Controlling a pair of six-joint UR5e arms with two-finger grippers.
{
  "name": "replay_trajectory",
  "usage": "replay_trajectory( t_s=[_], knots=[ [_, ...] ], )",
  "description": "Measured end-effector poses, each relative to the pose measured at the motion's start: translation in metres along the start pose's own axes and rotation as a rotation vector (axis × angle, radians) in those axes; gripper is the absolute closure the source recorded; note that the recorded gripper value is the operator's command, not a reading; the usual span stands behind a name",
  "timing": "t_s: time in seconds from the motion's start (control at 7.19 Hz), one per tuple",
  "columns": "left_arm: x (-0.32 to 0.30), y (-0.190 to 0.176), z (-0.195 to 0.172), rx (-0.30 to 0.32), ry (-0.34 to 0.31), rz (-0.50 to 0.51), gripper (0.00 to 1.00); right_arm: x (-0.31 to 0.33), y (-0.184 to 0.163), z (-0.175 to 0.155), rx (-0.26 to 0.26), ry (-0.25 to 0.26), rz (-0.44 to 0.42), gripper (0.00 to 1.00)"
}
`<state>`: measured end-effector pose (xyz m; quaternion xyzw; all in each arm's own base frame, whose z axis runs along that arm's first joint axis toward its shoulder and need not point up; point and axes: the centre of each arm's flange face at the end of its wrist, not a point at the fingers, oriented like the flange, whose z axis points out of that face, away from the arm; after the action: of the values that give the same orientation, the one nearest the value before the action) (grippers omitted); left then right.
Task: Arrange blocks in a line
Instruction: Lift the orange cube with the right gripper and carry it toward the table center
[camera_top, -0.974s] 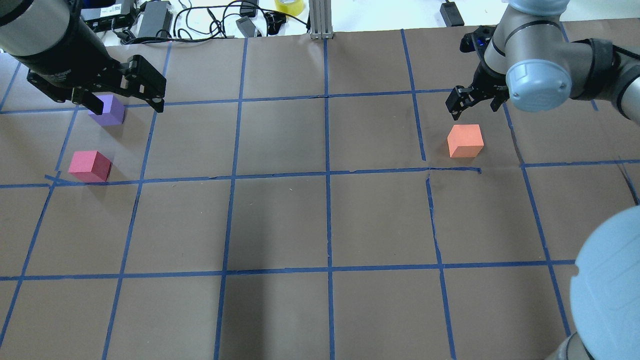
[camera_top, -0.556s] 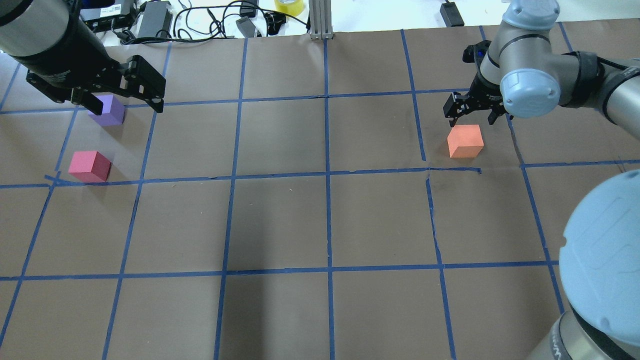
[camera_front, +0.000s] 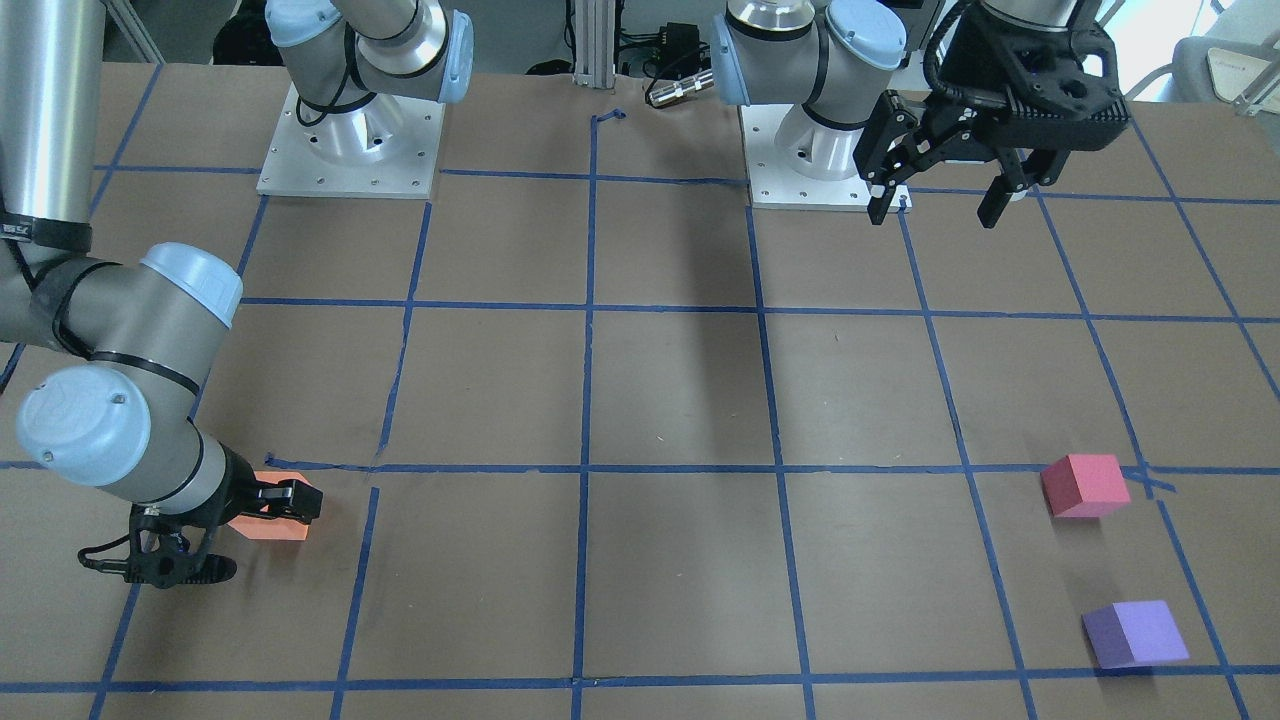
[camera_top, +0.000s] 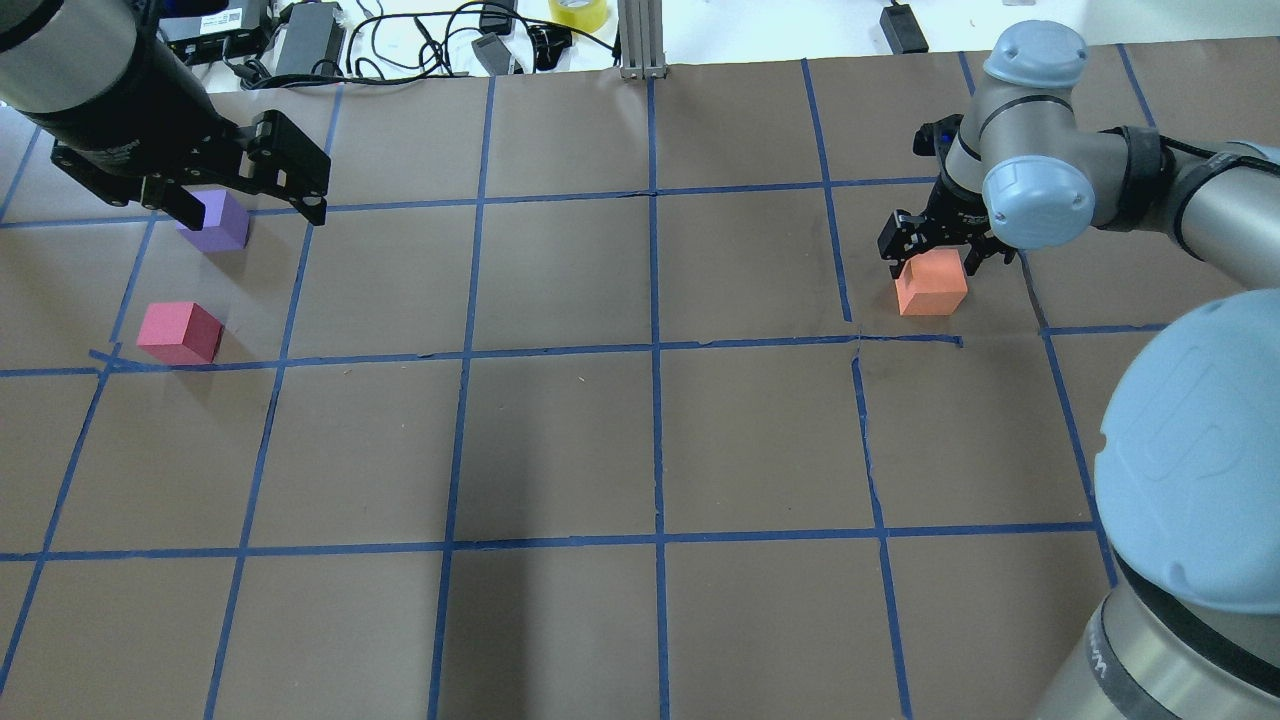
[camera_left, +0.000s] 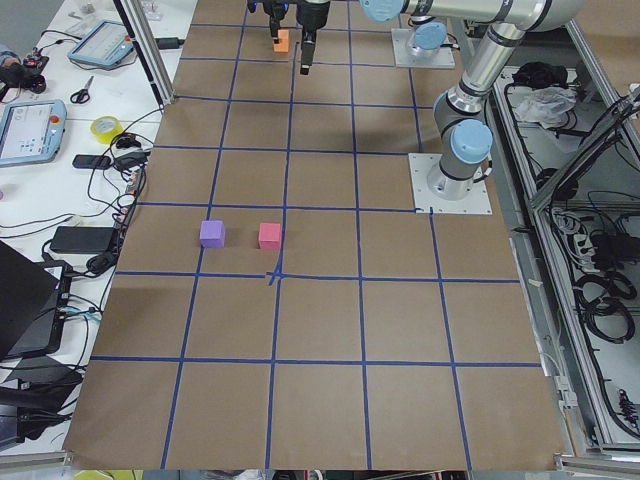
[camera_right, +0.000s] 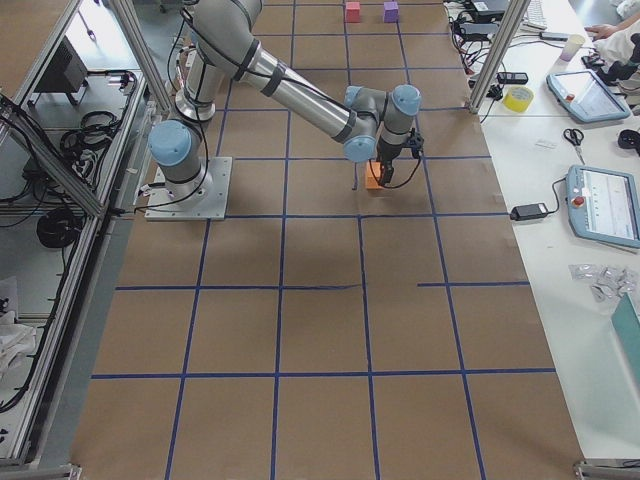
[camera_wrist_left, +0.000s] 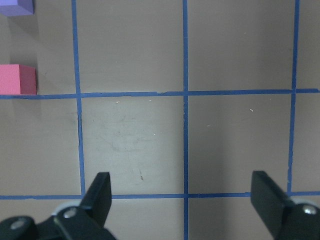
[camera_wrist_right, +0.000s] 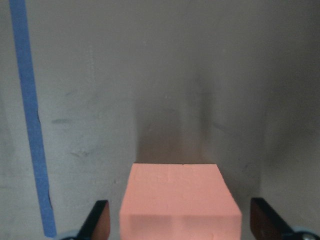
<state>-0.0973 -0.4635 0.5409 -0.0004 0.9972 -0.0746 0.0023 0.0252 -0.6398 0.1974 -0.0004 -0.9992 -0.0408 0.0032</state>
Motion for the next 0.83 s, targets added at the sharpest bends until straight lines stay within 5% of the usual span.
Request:
replay_trajectory(
  t_s=[0.56,0.83],
  knots=[
    [0.000,0.000,0.000,0.000,0.000,0.000,0.00,-0.004,0.001,-0.008,-0.022,-0.014,0.007,1.00],
    [-0.001,0.000,0.000,0.000,0.000,-0.001,0.00,-0.052,0.006,-0.064,0.012,-0.008,0.036,1.00]
  ],
)
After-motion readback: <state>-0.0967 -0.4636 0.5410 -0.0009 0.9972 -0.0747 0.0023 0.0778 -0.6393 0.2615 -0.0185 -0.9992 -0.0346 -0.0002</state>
